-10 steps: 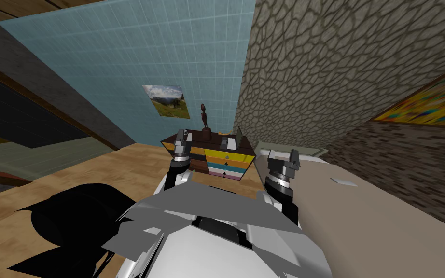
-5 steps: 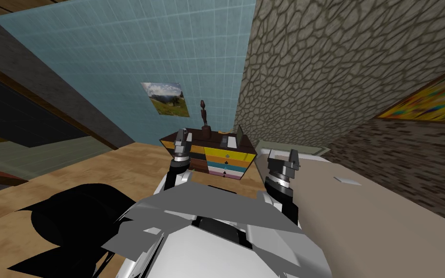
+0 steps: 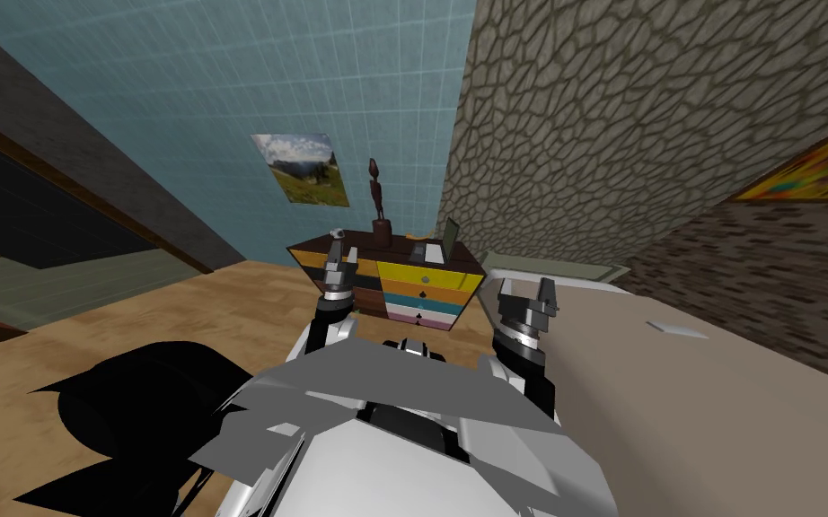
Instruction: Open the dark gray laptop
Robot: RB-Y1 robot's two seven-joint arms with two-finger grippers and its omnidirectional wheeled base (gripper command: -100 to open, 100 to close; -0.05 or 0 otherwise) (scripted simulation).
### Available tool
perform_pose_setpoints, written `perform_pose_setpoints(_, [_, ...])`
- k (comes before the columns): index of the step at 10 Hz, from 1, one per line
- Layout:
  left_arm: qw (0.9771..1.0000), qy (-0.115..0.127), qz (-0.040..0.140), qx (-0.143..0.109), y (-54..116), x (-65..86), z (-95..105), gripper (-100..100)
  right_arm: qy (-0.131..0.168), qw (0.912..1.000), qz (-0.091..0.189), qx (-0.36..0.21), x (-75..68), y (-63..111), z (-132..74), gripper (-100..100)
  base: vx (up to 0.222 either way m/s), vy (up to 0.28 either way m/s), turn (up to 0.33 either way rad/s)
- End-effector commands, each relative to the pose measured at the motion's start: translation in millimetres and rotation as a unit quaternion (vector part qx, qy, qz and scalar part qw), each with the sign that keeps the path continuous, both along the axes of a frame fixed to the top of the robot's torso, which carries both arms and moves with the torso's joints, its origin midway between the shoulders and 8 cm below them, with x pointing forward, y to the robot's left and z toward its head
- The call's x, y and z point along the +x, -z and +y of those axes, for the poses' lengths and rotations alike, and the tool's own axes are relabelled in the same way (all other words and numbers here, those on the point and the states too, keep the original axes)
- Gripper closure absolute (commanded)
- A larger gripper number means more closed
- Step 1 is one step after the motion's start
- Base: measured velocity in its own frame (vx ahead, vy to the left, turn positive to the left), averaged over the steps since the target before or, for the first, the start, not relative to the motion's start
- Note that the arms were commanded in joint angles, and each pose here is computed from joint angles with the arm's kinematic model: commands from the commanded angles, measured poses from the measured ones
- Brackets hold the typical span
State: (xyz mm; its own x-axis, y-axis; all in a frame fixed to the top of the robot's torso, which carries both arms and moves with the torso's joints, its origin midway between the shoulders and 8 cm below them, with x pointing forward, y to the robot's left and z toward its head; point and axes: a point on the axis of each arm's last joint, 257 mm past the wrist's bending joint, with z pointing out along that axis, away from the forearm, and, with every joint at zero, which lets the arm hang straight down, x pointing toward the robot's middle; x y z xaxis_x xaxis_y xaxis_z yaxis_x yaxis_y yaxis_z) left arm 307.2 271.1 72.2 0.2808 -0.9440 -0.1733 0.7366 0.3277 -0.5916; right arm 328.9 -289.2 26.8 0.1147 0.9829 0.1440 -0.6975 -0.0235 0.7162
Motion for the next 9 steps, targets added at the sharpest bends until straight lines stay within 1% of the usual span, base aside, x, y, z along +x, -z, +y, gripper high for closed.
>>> perform_pose_setpoints(1, [1.0,0.0,0.0,0.0,0.2,0.1,0.0,0,-0.001,0.9986,0.025,-0.046,1.8,8.5,0,-100,0.019,-0.001,0.033])
perform_pose_setpoints(2, [1.0,0.0,0.0,0.0,0.2,0.1,0.0,0,0.002,0.9969,0.039,-0.068,2.5,13.8,-2,-100,0.028,-0.002,0.046])
perform_pose_setpoints(3, [1.0,0.0,0.0,0.0,0.3,0.1,0.1,0,0.0,0.9967,0.039,-0.072,2.7,13.8,-2,-100,0.023,0.0,0.009])
perform_pose_setpoints(5, [1.0,0.0,0.0,0.0,0.3,0.1,0.1,0,0.014,0.9899,0.073,-0.121,3.4,26.7,-11,-100,0.026,0.004,0.045])
perform_pose_setpoints(7, [1.0,0.0,0.0,0.0,0.3,0.1,0.1,0,0.035,0.978,0.111,-0.173,2.9,41.2,-25,-100,0.05,0.006,0.07])
perform_pose_setpoints(9, [1.0,0.0,0.0,0.0,0.3,0.1,0.1,0,0.06,0.9603,0.151,-0.227,0.8,55.6,-44,-100,0.056,0.003,0.073])
